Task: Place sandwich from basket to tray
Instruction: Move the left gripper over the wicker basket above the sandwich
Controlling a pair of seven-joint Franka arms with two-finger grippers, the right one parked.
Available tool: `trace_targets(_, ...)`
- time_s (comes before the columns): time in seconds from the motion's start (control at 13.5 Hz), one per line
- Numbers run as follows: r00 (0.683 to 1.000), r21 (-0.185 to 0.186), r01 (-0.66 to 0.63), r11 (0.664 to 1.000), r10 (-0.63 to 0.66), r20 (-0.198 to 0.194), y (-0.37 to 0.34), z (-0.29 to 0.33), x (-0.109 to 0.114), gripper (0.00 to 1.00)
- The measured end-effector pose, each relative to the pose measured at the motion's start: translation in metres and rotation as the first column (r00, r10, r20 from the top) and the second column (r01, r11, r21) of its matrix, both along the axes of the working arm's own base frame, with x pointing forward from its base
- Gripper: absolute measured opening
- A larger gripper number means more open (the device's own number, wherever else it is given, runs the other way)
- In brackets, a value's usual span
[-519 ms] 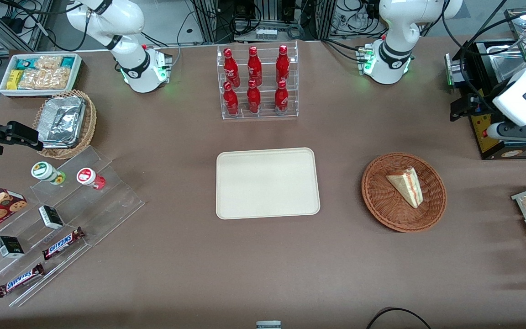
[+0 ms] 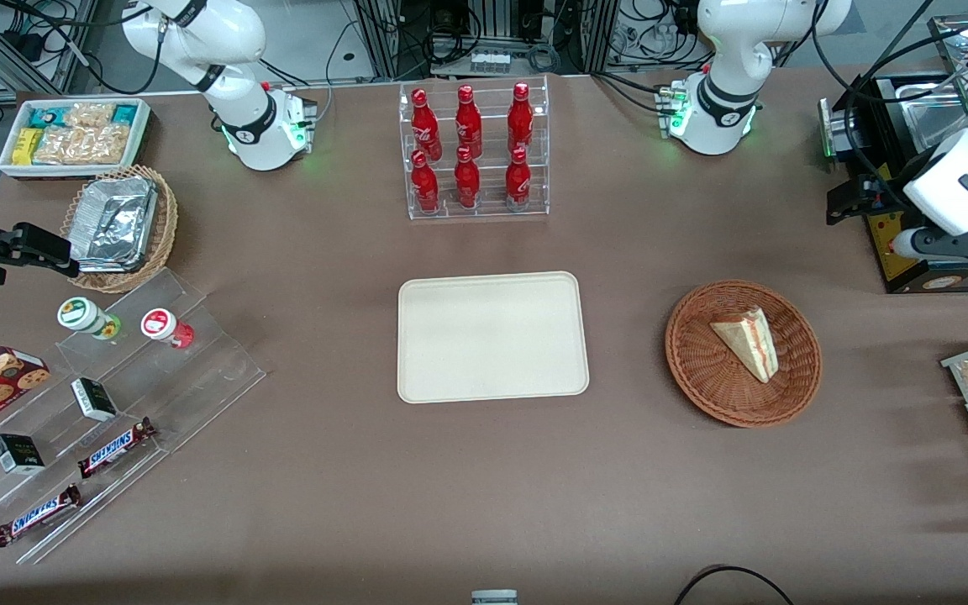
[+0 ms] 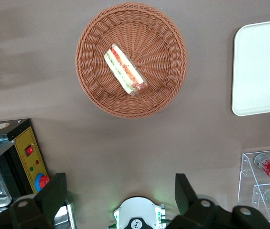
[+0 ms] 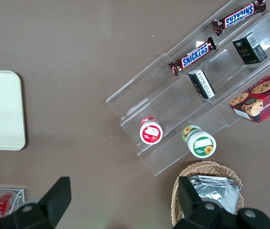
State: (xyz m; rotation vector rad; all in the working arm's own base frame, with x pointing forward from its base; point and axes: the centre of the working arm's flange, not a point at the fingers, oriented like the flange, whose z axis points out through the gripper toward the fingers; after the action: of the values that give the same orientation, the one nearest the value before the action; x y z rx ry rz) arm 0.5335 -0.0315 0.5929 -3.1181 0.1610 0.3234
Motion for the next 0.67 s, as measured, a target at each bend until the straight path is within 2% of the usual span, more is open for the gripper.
trace_targets(0.44, 1.0, 0.0, 0.0, 1.0, 0.0, -0.002, -0.001, -0.067, 0.013, 1.0)
trace_targets(0.67, 1.0, 0.0, 0.0, 1.0, 0.0, -0.015, -0.001, -0.097, 0.018, 1.0)
